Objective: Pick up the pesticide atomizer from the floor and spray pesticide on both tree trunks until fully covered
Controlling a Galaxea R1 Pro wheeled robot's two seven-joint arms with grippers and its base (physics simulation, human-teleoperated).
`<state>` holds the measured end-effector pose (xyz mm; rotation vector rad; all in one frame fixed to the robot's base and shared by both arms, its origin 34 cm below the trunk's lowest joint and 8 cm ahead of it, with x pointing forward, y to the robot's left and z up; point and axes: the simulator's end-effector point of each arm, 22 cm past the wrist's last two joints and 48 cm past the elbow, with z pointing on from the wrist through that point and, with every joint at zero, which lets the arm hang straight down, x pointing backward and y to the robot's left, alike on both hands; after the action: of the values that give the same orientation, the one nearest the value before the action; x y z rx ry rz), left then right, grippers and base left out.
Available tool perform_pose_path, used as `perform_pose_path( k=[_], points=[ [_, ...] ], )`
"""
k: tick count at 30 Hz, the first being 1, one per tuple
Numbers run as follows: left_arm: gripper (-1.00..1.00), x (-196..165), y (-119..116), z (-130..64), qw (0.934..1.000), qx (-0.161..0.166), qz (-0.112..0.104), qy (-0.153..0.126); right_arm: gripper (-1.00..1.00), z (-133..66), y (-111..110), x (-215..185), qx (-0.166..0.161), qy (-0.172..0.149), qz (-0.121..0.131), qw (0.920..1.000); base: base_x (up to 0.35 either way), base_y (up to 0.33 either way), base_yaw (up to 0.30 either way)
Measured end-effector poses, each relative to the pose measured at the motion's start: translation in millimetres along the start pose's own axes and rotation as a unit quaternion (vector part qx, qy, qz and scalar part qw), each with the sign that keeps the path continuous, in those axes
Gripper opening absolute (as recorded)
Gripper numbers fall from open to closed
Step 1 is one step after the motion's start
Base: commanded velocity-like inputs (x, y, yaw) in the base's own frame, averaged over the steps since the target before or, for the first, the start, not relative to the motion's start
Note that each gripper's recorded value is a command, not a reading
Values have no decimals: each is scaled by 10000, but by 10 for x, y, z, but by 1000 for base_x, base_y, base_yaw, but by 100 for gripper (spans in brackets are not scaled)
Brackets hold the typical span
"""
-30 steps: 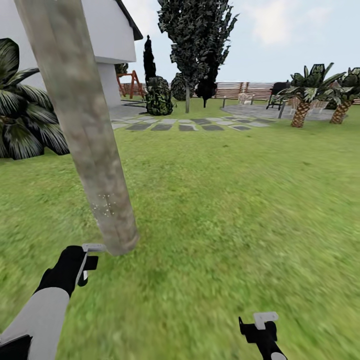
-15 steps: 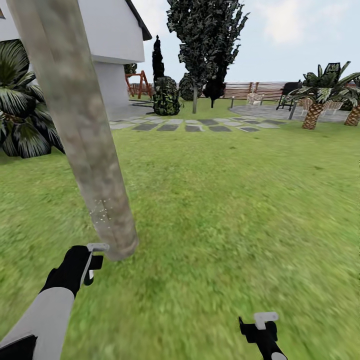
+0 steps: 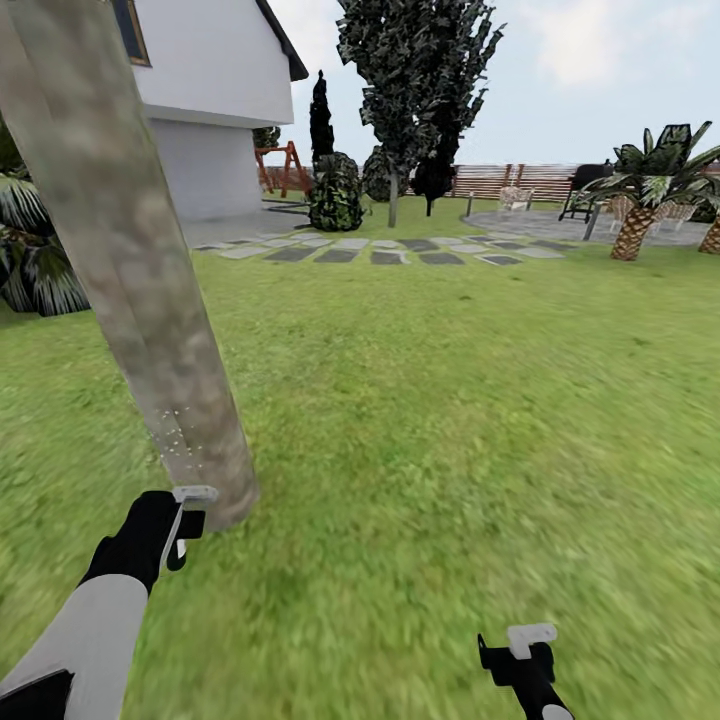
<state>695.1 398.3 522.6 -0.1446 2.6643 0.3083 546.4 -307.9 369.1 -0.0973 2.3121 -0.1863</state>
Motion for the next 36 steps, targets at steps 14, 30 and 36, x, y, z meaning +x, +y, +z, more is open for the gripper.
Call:
perform_pose_path(
  k=[14, 30, 36],
  points=[
    [-100, 0, -11, -2, 10000, 8, -1, -1, 100, -2, 24, -3, -14, -2, 8, 10000, 127, -267, 223],
    [-100, 1, -8, -1, 10000, 7, -5, 1, 100, -2, 28, -3, -21, -2, 8, 10000, 144, -260, 75],
    [-100, 1, -9, -1, 10000, 7, -3, 0, 100, -2, 27, -3, -19, -2, 8, 10000, 118, -261, 268]
  ],
)
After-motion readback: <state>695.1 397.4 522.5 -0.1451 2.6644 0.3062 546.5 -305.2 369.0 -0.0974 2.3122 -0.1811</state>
